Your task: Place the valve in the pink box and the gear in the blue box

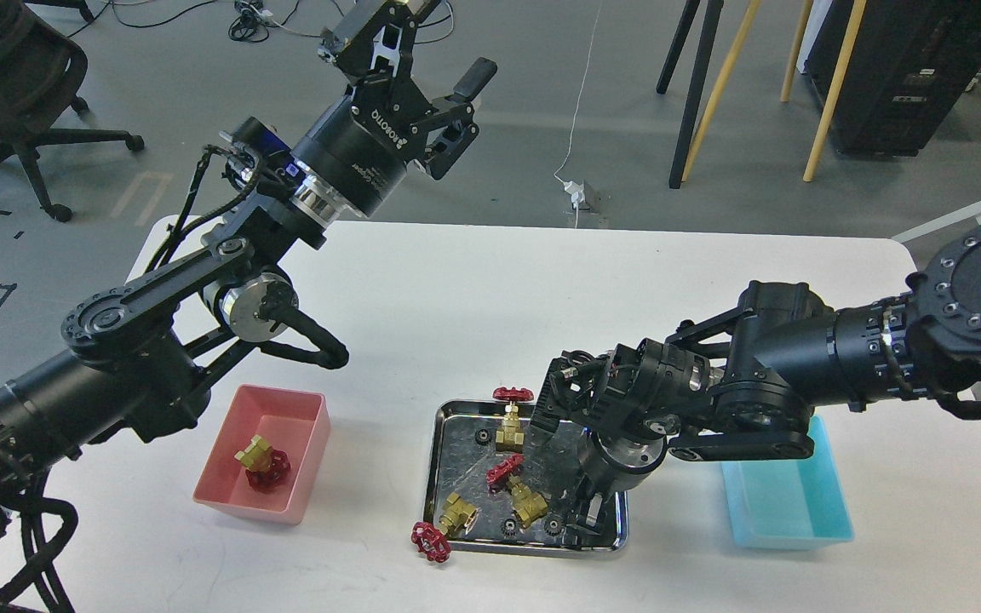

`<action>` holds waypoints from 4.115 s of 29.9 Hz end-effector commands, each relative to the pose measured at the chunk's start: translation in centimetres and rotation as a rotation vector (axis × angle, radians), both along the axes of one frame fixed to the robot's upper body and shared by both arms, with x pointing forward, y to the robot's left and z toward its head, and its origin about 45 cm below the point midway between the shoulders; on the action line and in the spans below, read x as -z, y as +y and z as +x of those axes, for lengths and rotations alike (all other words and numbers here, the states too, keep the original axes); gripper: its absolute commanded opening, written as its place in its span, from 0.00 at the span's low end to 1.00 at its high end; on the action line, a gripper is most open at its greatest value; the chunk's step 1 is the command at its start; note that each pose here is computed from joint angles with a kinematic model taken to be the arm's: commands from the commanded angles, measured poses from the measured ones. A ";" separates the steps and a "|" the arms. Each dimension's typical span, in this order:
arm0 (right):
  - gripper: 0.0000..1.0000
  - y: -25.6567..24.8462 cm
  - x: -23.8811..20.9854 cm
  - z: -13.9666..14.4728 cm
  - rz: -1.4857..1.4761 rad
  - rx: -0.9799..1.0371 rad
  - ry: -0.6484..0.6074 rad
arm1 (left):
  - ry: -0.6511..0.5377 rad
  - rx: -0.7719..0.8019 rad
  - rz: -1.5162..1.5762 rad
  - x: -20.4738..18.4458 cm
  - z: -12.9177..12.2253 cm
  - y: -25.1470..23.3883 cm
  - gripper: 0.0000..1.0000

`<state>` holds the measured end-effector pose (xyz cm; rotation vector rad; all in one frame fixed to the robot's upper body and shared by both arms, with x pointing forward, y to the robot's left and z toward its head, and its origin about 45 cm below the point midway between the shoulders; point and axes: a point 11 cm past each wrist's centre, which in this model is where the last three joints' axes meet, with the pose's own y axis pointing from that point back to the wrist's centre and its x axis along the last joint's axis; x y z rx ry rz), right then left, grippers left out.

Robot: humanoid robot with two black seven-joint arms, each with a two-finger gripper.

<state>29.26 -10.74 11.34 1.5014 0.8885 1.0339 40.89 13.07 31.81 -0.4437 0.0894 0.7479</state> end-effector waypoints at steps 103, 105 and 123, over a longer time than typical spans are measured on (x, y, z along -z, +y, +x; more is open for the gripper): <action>0.11 -23.8 -9.8 0.5 -0.031 0.468 -0.137 | 0.027 0.046 -0.036 0.8 -0.9 -2.3 0.86; 0.11 -23.9 -9.0 0.0 -0.034 0.475 -0.116 | 0.029 0.054 -0.044 0.8 -1.0 -2.8 0.86; 0.98 -21.5 -12.8 4.0 0.261 0.724 -0.151 | 0.031 -0.018 0.040 1.9 -0.2 1.2 0.87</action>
